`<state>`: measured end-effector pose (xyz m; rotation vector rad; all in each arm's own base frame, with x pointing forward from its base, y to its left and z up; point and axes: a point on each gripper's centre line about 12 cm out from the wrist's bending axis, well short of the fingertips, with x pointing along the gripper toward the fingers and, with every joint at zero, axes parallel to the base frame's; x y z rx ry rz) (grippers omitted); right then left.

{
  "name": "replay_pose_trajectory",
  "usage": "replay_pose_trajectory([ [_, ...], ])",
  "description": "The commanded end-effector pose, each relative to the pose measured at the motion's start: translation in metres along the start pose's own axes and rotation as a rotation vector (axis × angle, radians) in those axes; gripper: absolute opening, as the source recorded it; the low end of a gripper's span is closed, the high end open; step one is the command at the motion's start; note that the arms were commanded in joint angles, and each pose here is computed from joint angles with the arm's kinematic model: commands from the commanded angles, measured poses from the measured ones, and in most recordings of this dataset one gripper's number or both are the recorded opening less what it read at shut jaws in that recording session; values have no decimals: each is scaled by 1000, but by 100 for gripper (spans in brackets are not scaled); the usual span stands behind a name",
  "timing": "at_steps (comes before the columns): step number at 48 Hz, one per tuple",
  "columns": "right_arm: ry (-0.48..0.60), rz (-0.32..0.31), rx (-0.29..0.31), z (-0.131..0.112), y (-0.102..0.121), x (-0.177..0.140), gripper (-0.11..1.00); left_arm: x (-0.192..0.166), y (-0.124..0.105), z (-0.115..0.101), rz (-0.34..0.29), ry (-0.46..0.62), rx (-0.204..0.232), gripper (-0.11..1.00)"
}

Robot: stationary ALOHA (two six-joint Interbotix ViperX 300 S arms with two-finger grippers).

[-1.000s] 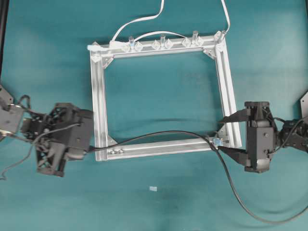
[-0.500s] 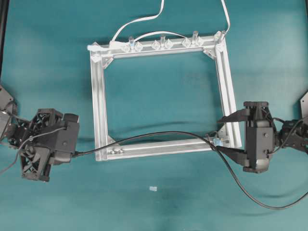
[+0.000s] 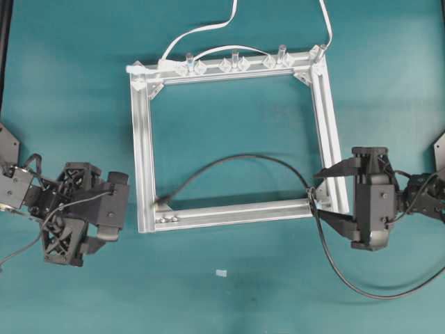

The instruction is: Insert the wire through the string loop located on the right side.

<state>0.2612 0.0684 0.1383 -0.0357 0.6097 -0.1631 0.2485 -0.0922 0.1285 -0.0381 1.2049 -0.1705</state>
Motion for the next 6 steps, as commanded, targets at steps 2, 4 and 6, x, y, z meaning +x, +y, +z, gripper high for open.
replay_pose_trajectory([
  [2,-21,4,12,8,2,0,90,-5,-3,6,-8,-28,3,53],
  [4,-22,2,12,8,2,0,90,-5,-3,7,-8,-29,3,55],
  [6,-23,1,12,8,1,0,90,-5,-3,7,-8,-29,3,57],
])
